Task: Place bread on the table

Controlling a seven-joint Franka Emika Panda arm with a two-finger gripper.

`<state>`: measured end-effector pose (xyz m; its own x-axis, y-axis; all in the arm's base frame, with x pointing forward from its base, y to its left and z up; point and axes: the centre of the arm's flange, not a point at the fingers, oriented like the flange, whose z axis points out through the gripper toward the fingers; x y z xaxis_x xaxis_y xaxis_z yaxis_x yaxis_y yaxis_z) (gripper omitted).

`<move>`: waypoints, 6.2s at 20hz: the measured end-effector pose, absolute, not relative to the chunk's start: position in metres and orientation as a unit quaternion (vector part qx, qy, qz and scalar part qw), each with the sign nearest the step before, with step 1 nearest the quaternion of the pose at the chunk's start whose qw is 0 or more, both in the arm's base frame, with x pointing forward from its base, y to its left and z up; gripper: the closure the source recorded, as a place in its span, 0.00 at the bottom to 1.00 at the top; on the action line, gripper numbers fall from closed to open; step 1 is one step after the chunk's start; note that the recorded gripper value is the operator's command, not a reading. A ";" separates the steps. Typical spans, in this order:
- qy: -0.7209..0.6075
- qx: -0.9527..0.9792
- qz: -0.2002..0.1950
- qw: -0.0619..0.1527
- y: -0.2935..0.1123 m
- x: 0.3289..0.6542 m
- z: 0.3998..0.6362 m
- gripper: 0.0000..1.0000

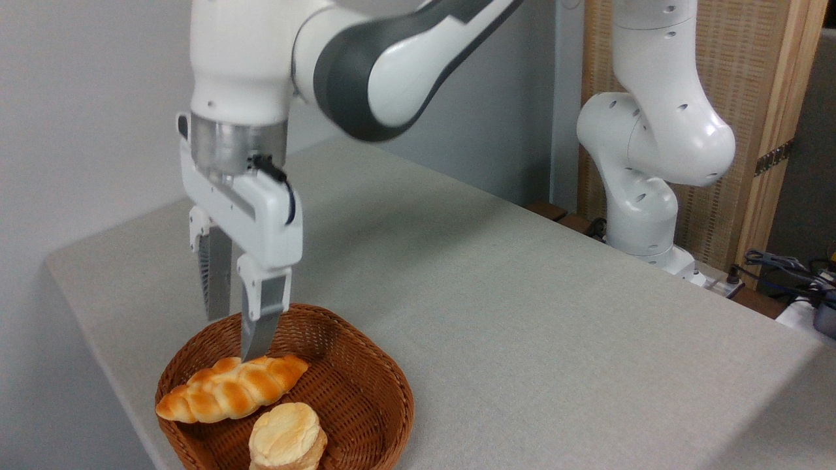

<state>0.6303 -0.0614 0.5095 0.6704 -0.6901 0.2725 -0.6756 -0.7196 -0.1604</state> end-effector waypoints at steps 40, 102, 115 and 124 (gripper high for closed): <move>0.422 -0.892 -0.147 0.060 -0.085 0.644 0.430 0.67; 0.400 -0.916 -0.016 -0.026 -0.076 0.472 0.514 0.00; 0.358 -0.932 -0.046 -0.022 -0.030 0.548 0.597 0.00; 0.357 -0.933 -0.041 -0.009 -0.024 0.552 0.598 0.00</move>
<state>0.5520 -0.0240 0.5983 0.7424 -0.6648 0.0824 -0.6663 -0.7456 -0.0129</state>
